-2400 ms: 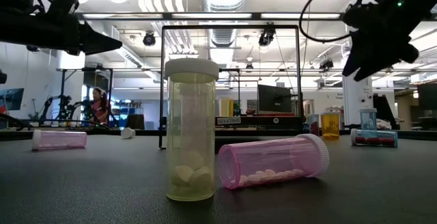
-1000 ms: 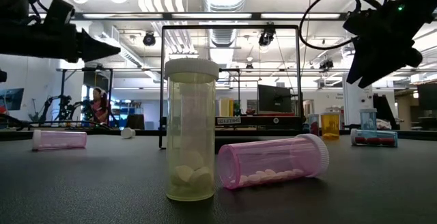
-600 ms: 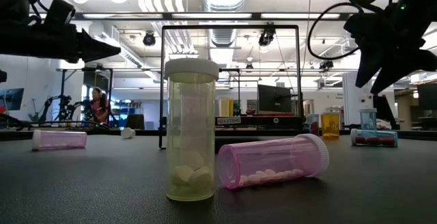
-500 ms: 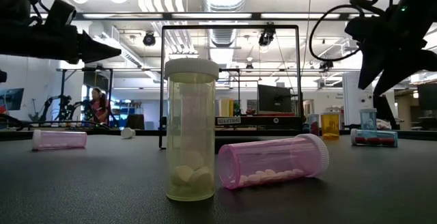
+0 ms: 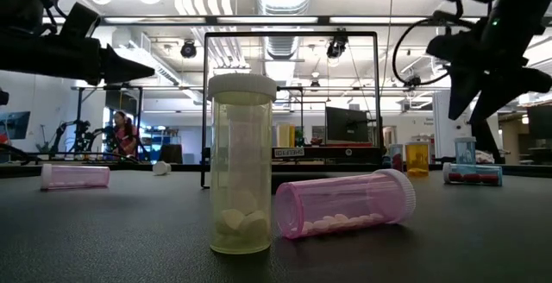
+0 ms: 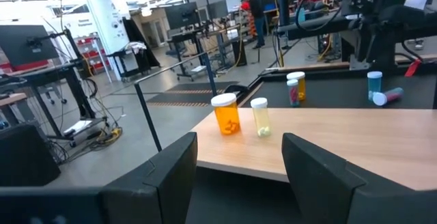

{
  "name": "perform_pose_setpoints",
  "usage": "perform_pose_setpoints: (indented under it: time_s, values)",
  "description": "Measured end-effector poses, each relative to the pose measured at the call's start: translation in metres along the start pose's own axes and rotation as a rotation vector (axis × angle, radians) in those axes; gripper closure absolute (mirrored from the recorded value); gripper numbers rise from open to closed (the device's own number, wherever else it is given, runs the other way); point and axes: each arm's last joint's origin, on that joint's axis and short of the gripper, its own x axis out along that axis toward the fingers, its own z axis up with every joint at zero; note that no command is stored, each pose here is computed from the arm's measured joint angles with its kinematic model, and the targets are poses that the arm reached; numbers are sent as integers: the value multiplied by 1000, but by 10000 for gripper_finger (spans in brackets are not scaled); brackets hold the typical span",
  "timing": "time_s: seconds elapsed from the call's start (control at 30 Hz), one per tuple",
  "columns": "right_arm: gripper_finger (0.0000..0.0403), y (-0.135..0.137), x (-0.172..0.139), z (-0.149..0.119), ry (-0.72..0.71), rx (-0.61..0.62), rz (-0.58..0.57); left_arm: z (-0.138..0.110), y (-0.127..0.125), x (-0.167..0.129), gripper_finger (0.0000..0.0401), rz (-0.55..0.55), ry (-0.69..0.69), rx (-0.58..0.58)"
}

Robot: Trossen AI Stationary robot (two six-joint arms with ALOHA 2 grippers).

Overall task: Pick and place medicine bottles onto shelf by color
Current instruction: Put the middle right blue medicine bottle on the shelf

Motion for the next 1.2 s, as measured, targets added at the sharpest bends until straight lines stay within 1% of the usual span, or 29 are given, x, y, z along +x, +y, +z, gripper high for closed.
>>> perform_pose_setpoints:
  time_s: [0.1,0.23,0.3,0.4,0.6,0.7,0.77,0.9,0.97,1.13,1.2]
  values:
    - [204,4,11,0,58,-16,-48,-1,0,1,202,-2,9,2]
    - [204,7,15,1,121,-59,-190,-2,-1,1,202,-5,21,6]
    - [204,11,16,3,118,-82,-242,-2,-1,2,202,-6,26,7]
    - [204,21,13,9,102,-81,-263,-3,-1,2,202,-8,36,10]
    - [204,44,12,18,89,-22,-262,-4,-2,3,202,-11,49,13]
    - [204,57,15,22,79,83,-283,-5,-2,3,202,-12,53,15]
    - [204,62,14,24,93,116,-324,-5,-2,3,202,-12,55,15]
    - [204,70,7,29,127,135,-389,-5,-2,4,202,-13,59,16]
    - [204,75,4,31,124,144,-385,-5,-2,4,202,-13,59,16]
    - [204,79,3,33,107,239,-386,-5,-2,4,202,-13,57,16]
    - [199,78,5,32,110,241,-392,-5,-2,4,202,-13,57,16]
